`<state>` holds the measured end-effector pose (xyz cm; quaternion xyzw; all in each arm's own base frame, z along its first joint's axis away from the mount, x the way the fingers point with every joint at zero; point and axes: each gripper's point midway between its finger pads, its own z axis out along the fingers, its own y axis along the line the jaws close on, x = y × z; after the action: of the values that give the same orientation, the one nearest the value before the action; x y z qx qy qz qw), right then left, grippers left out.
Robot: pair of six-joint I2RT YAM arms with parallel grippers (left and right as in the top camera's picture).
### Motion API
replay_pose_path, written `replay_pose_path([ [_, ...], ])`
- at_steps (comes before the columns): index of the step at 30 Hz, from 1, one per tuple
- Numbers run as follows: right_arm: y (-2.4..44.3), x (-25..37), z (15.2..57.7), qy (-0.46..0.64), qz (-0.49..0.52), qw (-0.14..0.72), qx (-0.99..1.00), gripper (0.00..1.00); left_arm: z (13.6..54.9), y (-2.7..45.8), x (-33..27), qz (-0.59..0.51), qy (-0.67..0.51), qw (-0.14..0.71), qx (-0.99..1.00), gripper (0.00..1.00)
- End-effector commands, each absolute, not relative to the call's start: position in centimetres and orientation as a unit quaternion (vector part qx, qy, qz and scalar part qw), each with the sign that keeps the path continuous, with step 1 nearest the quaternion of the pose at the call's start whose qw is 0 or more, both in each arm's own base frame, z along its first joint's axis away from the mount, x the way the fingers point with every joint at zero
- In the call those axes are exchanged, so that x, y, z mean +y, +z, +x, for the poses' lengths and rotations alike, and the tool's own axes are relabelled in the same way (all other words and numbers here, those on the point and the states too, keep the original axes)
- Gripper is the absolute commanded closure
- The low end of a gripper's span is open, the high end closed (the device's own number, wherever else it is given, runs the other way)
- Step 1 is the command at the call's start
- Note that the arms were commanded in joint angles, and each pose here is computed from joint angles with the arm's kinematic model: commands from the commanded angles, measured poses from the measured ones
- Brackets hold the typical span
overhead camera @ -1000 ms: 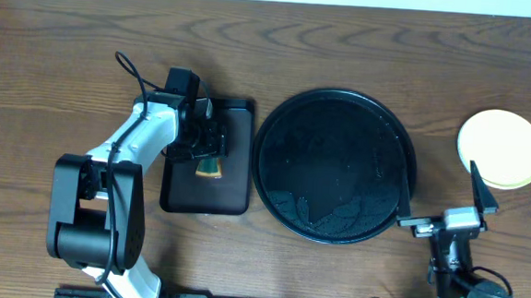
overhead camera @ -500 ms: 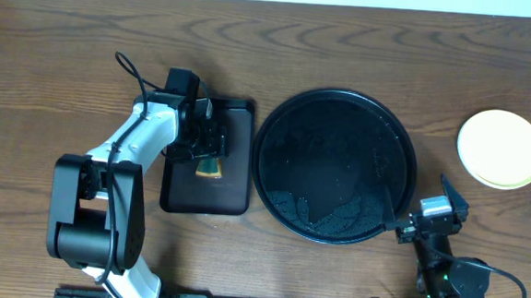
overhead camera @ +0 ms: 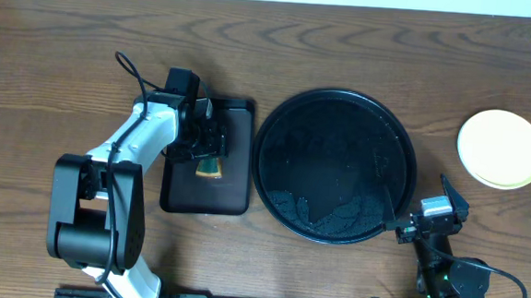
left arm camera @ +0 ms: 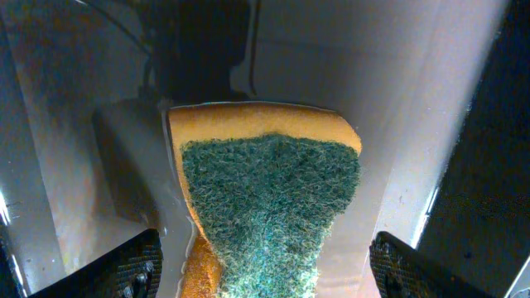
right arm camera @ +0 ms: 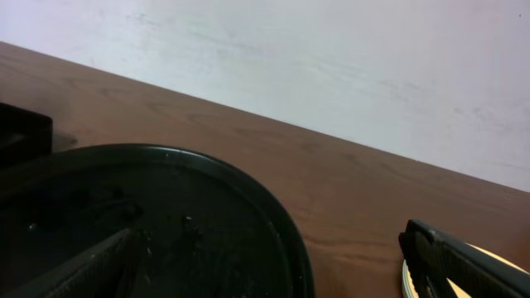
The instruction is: Clean dirty plates on tray and stack at the side
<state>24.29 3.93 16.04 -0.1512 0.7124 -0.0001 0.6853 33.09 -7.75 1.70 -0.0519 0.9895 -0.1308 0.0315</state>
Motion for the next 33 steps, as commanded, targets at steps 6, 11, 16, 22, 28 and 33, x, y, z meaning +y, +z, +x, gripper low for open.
replay_pose_path([
  [6, 16.0, 3.4, 24.3, -0.004, -0.139, 0.685, 0.715, 0.01, 32.7, 1.4, -7.5, -0.051, -0.125, 0.026, 0.991, 0.19],
  [11, 16.0, 3.4, 24.3, -0.004, -0.139, 0.685, 0.715, 0.01, 32.7, 1.4, -7.5, -0.051, -0.125, 0.026, 0.991, 0.19],
  [16, 16.0, 3.4, 24.3, -0.004, -0.139, 0.685, 0.715, 0.01, 32.7, 1.4, -7.5, -0.051, -0.125, 0.026, 0.991, 0.19],
  [22, 16.0, 3.4, 24.3, -0.004, -0.139, 0.685, 0.715, 0.01, 33.0, 1.9, -7.2, -0.046, -0.114, 0.039, 0.992, 0.19],
  [28, 16.0, 3.4, 24.3, -0.004, -0.139, 0.685, 0.715, 0.01, 35.9, 8.5, -5.8, -0.040, -0.085, 0.174, 0.980, 0.19],
  [33, 16.0, 3.4, 24.3, -0.004, -0.139, 0.685, 0.715, 0.01, 36.0, 17.3, -5.3, -0.035, -0.089, 0.304, 0.948, 0.19],
])
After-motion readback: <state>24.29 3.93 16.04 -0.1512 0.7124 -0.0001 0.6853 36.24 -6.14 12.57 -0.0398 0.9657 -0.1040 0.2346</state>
